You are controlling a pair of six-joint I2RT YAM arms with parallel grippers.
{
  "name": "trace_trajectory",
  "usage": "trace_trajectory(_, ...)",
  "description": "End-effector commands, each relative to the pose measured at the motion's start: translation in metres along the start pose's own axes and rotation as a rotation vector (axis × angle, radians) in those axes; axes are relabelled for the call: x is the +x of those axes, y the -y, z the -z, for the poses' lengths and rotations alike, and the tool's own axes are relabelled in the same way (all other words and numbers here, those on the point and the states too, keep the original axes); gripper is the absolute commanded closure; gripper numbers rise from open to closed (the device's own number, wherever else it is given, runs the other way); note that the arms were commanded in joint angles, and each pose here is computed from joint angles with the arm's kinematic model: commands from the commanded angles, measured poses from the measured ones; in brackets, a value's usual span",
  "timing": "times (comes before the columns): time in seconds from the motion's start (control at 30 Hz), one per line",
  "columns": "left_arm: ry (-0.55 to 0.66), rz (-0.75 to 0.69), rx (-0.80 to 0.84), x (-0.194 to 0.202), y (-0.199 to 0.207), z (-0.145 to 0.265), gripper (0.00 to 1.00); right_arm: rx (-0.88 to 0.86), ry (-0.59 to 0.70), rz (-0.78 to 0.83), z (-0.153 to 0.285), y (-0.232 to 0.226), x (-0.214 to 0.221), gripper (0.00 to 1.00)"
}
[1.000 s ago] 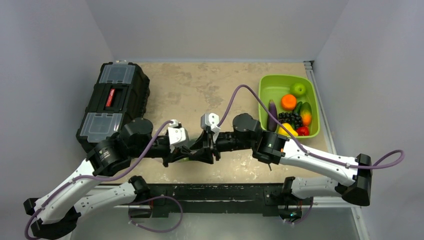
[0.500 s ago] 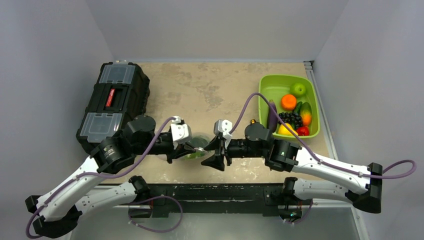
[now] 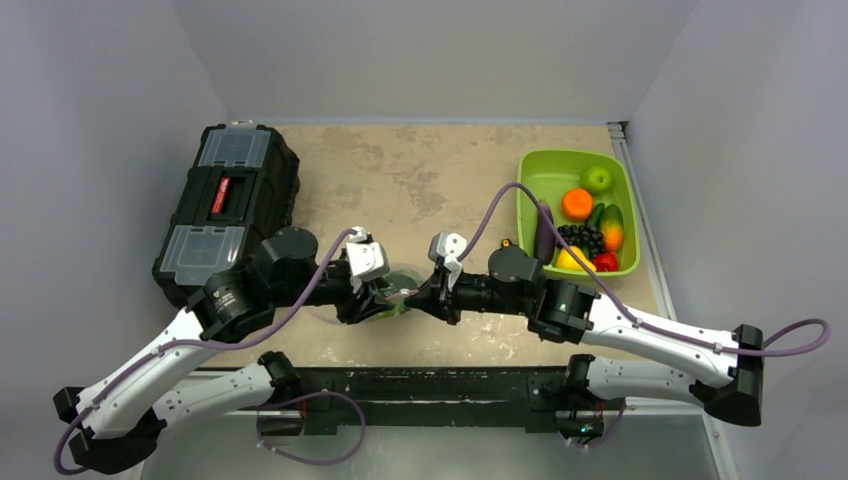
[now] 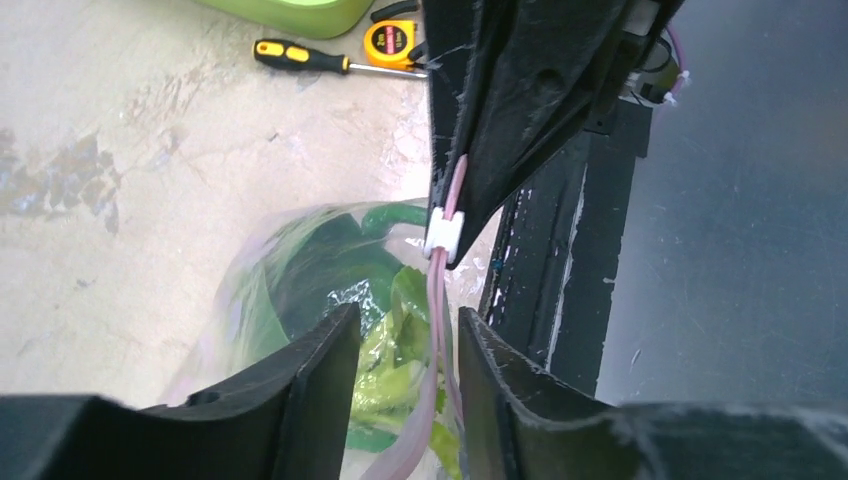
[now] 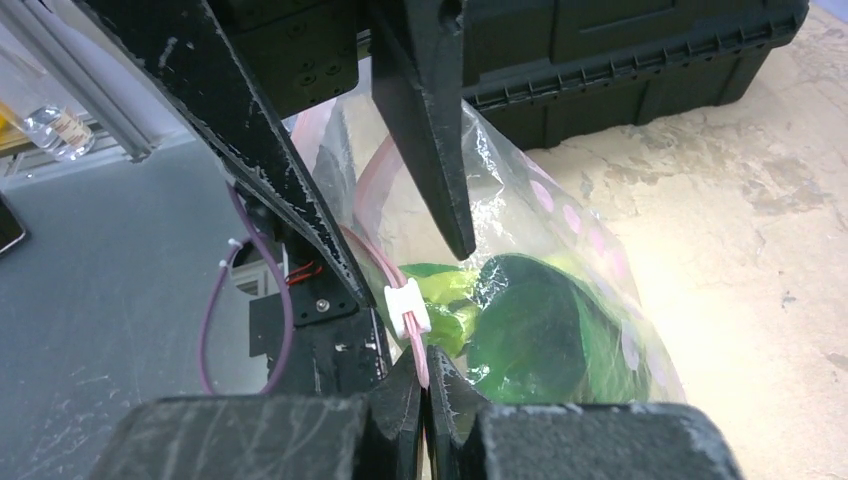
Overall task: Place the food in the zip-top bag and seal the zipper
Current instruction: Adjust the zipper food storage bag at the center of the board, then zip the zipper food storage bag at the center of the board.
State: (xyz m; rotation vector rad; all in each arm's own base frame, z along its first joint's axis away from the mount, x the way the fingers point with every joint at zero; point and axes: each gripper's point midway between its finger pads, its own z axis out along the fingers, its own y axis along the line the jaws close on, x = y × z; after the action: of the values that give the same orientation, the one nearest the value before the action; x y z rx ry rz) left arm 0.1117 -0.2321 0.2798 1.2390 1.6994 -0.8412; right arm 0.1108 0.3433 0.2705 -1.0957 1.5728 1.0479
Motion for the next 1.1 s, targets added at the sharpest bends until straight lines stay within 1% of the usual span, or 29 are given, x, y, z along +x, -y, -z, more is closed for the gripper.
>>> trace_trajectory(0.0,-0.012,0.026,-0.084,-0.002,-0.016,0.007,0.53,0.008,0.09,-0.02,0.005,0.0,-0.022,1.0)
trace_trajectory(0.03,-0.019,0.033,-0.084,0.002,-0.017,0.007,0.49,0.002,0.088,-0.026,0.005,-0.001,-0.021,1.0)
trace_trajectory(0.13,-0.017,0.042,-0.095,0.005,-0.02,0.011,0.44,-0.002,0.099,-0.028,0.009,-0.003,-0.024,1.0)
trace_trajectory(0.3,-0.004,0.053,-0.082,0.008,-0.021,0.015,0.43,0.012,0.114,-0.024,0.012,-0.001,-0.029,1.0)
trace_trajectory(0.4,-0.025,0.061,-0.037,0.014,-0.013,0.014,0.43,0.017,0.12,-0.023,0.014,0.0,-0.031,1.0)
trace_trajectory(0.5,-0.02,0.066,0.006,0.014,-0.006,0.012,0.44,0.007,0.126,-0.022,0.015,-0.003,-0.035,1.0)
trace_trajectory(0.53,-0.017,0.064,0.014,0.014,-0.005,0.012,0.47,0.003,0.126,-0.021,0.015,-0.003,-0.036,1.0)
trace_trajectory(0.57,-0.013,0.062,0.014,0.013,-0.005,0.012,0.53,0.002,0.124,-0.021,0.014,-0.003,-0.036,1.0)
trace_trajectory(0.67,-0.008,0.05,0.004,0.009,-0.008,0.012,0.74,0.004,0.115,-0.016,0.014,-0.003,-0.035,1.0)
trace_trajectory(0.73,0.003,0.038,0.011,0.005,-0.007,0.013,0.9,-0.006,0.097,-0.014,0.013,-0.005,-0.033,1.0)
trace_trajectory(0.77,0.01,0.033,0.017,0.002,-0.006,0.013,0.96,-0.016,0.083,-0.013,0.012,-0.006,-0.033,0.93)
trace_trajectory(0.8,0.021,0.027,0.02,-0.001,-0.006,0.013,1.0,-0.021,0.056,-0.019,0.01,-0.007,-0.031,0.85)
trace_trajectory(0.9,0.04,0.028,0.031,-0.007,-0.004,0.013,1.0,0.002,-0.039,-0.007,0.01,-0.003,-0.033,0.67)
trace_trajectory(1.0,0.055,0.025,0.039,-0.01,-0.003,0.013,1.0,0.008,-0.038,-0.072,0.014,-0.007,-0.043,0.47)
trace_trajectory(1.03,0.058,0.024,0.039,-0.011,-0.002,0.014,1.0,0.012,-0.04,-0.078,0.017,-0.008,-0.047,0.44)
trace_trajectory(1.07,0.06,0.021,0.04,-0.012,-0.002,0.014,1.0,0.016,-0.053,-0.082,0.018,-0.008,-0.049,0.43)
